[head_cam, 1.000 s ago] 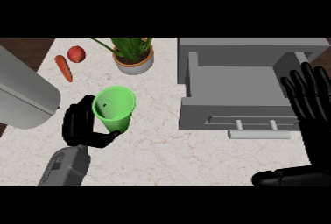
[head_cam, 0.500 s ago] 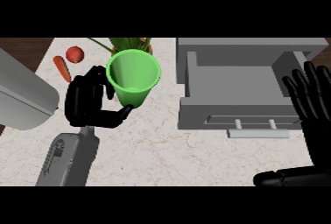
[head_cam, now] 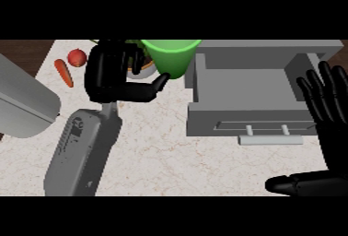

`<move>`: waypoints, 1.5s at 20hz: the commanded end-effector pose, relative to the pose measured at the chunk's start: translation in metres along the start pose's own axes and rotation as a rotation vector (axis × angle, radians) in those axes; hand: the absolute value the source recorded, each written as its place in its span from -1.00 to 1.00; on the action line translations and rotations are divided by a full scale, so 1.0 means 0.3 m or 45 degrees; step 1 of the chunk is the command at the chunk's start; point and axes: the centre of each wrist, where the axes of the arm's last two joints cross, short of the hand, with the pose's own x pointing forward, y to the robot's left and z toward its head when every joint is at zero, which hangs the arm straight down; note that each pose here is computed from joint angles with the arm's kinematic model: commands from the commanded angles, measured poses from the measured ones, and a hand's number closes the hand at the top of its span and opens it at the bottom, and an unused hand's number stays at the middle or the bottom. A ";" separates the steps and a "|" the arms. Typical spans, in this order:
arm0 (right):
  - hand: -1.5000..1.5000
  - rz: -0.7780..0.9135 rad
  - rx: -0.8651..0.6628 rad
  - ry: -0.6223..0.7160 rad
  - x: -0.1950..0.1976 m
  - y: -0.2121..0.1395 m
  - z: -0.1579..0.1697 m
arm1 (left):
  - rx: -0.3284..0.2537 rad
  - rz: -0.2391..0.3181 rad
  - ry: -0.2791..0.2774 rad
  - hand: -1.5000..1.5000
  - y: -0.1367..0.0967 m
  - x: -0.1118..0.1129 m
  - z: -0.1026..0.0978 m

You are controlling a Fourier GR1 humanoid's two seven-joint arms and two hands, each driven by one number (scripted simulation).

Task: Pick up the cup, place it into the drawer and close the drawer

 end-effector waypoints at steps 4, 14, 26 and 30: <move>-1.00 0.002 -0.007 0.004 0.006 -0.041 -0.003 | -0.047 -0.091 0.012 1.00 -0.079 0.076 -0.188; -1.00 0.003 0.013 -0.024 -0.008 -0.009 0.010 | -0.065 -0.173 0.114 1.00 -0.220 -0.039 -0.256; -1.00 0.004 0.039 0.007 -0.012 -0.043 -0.016 | -0.051 -0.221 0.223 1.00 -0.312 -0.115 -0.342; -1.00 -0.018 0.029 -0.001 -0.005 -0.050 -0.081 | -0.048 -0.247 0.278 1.00 -0.318 -0.172 -0.290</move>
